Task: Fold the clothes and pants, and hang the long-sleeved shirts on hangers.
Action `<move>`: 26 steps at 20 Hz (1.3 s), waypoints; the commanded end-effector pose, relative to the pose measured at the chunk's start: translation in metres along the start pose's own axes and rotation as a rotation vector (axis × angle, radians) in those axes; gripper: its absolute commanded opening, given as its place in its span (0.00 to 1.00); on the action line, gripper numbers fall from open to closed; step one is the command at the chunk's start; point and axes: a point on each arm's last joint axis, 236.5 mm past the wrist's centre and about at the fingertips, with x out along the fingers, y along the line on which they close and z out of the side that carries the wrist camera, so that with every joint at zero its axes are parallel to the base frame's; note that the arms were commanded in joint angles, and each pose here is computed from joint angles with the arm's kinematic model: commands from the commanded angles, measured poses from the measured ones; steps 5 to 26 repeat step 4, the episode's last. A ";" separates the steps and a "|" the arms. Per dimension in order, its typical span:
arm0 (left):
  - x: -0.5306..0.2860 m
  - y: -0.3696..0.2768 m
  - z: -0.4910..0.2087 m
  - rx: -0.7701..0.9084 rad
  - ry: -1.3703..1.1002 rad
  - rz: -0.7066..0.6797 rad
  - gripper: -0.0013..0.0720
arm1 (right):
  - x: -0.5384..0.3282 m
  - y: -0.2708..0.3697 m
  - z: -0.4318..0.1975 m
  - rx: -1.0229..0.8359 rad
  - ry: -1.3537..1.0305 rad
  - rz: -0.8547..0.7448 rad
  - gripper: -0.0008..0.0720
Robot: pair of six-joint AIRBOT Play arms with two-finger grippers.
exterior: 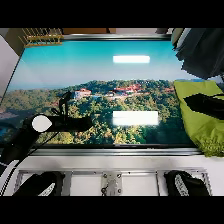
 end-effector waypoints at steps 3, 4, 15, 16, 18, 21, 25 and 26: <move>0.000 0.000 0.000 0.000 -0.001 0.000 0.03 | 0.000 0.001 -0.001 -0.001 0.002 0.002 0.05; 0.000 0.000 0.000 0.000 -0.001 0.000 0.03 | 0.000 0.001 -0.001 -0.001 0.002 0.002 0.05; 0.000 0.000 0.000 0.000 -0.001 0.000 0.03 | 0.000 0.001 -0.001 -0.001 0.002 0.002 0.05; 0.000 0.000 0.000 0.000 -0.001 0.000 0.03 | 0.000 0.001 -0.001 -0.001 0.002 0.002 0.05; 0.000 0.000 0.000 0.000 -0.001 0.000 0.03 | 0.000 0.001 -0.001 -0.001 0.002 0.002 0.05; 0.000 0.000 0.000 0.000 -0.001 0.000 0.03 | 0.000 0.001 -0.001 -0.001 0.002 0.002 0.05; 0.000 0.000 0.000 0.000 -0.001 0.000 0.03 | 0.000 0.001 -0.001 -0.001 0.002 0.002 0.05; 0.000 0.000 0.000 0.000 -0.001 0.000 0.03 | 0.000 0.001 -0.001 -0.001 0.002 0.002 0.05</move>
